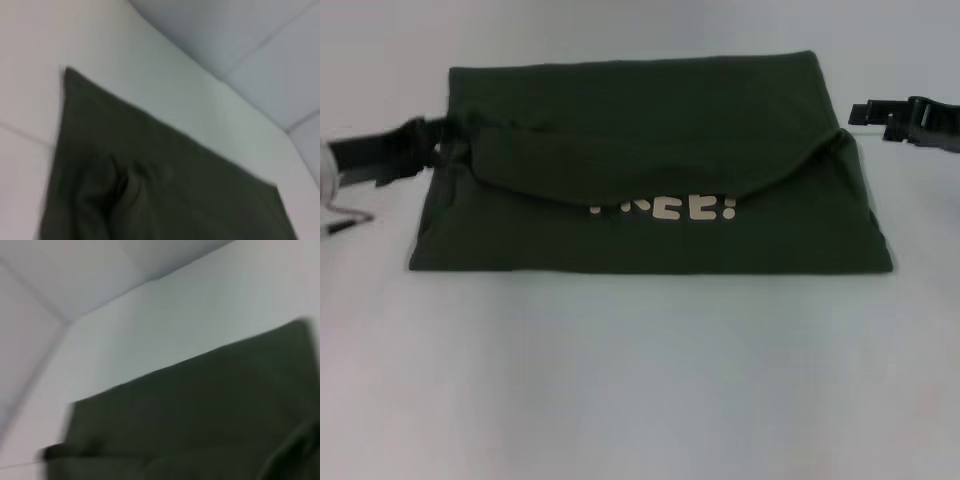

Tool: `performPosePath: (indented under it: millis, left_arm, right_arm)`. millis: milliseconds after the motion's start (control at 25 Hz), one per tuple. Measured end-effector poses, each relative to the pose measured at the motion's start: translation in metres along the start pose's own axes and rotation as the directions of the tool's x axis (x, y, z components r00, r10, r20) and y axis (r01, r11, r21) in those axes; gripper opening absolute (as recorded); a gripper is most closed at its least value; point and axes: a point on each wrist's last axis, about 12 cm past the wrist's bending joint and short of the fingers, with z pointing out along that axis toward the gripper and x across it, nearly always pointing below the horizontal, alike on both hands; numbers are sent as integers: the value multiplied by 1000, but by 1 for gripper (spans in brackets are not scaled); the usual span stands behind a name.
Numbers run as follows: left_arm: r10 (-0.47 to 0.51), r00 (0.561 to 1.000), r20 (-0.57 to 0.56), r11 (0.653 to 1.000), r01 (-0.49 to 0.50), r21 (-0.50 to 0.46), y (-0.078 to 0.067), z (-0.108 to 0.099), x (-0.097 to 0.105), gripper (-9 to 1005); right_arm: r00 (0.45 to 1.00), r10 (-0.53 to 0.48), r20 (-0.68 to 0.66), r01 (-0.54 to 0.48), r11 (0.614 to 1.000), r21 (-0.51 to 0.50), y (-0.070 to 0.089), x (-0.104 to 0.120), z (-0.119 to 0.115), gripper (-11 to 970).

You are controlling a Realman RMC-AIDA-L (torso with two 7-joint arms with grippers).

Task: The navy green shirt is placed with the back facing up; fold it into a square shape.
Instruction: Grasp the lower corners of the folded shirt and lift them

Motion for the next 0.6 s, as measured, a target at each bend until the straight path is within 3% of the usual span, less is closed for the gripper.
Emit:
performPosePath:
  millis: [160, 320, 400, 520, 600]
  left_arm:
    - [100, 992, -72, 995, -99, 18, 16, -12, 14, 703]
    - [206, 974, -94, 978, -207, 3, 32, -23, 26, 829]
    - [237, 967, -98, 971, -240, -15, 36, -23, 28, 826]
    - [212, 970, -118, 972, -222, -74, 43, -18, 33, 824]
    - [127, 985, -119, 984, -140, -111, 47, -14, 36, 824]
  right_arm:
    - [995, 90, -40, -96, 979, -178, -3, 29, -17, 743]
    - [992, 118, -34, -122, 971, -207, -7, 36, -25, 743]
    - [991, 129, -28, -131, 969, -208, -9, 38, -27, 743]
    - [990, 135, -27, -138, 968, -207, -11, 39, -28, 744]
    - [990, 137, -25, -139, 968, -207, -11, 39, -28, 744]
